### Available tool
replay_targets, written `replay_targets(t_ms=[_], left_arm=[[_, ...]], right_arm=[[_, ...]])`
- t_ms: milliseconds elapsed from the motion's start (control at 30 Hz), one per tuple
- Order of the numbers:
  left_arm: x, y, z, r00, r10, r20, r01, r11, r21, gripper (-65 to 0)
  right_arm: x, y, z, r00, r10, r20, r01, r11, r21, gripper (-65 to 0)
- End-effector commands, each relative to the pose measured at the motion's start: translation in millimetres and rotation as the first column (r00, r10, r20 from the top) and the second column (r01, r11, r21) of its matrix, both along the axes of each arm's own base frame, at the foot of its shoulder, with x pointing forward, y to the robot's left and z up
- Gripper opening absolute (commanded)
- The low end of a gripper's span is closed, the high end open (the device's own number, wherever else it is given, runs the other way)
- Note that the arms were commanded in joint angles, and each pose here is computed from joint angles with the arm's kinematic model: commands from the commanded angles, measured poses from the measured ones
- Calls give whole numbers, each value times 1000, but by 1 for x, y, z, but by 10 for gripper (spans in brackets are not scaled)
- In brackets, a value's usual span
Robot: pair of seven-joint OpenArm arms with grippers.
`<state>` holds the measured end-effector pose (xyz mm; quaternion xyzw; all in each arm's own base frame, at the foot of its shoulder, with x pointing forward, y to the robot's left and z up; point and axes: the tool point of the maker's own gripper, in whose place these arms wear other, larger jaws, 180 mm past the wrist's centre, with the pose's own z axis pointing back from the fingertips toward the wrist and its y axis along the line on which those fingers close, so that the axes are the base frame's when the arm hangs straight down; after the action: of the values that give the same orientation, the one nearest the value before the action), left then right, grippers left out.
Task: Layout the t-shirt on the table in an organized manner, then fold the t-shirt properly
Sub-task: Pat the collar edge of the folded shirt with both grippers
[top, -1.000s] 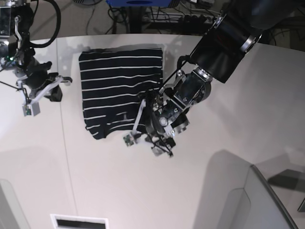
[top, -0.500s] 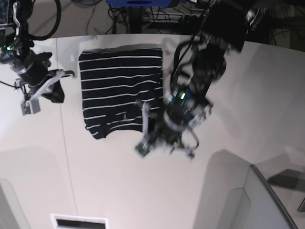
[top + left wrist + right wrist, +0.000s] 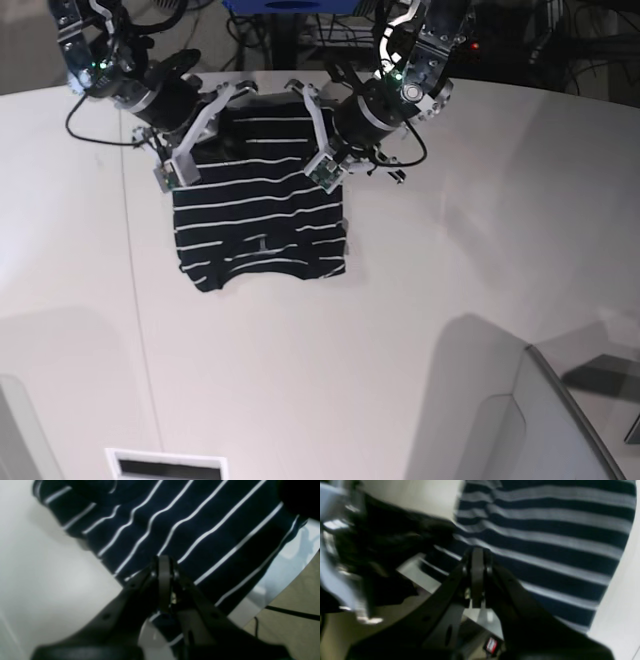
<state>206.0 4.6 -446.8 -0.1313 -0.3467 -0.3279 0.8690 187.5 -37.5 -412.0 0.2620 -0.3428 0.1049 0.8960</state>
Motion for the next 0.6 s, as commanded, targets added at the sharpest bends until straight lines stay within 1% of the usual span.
replay_targets(t_ms=[0,133,200,300,467,567], left_arm=[[3,0,2,1000,3,12,-3,1000,-13,-650],[1,7,-16,1000,1,-27,-1,1000,20,-650],[-2,11,-30,998,5,-64,-3,999,36,-650],[-4,15,-42,995,10,-97,-5,999,51,-650],[-1,14,-42,995,12,-94,-7,999,47,-650],[10,12,-24,999,17,-41,-15,999,31,-650]], right_arm=[[6,-1,3,999,-13,30,13,1000,22,-642],[5,-16,-27,998,-55,-15,56,998,1,-642],[2,-21,-38,997,-73,-35,73,997,-6,-642],[1,-23,-46,996,-80,-45,80,997,-8,-642],[4,-25,-46,995,-86,-42,86,996,-11,-642],[7,-20,-32,997,-76,-7,76,997,5,-642]])
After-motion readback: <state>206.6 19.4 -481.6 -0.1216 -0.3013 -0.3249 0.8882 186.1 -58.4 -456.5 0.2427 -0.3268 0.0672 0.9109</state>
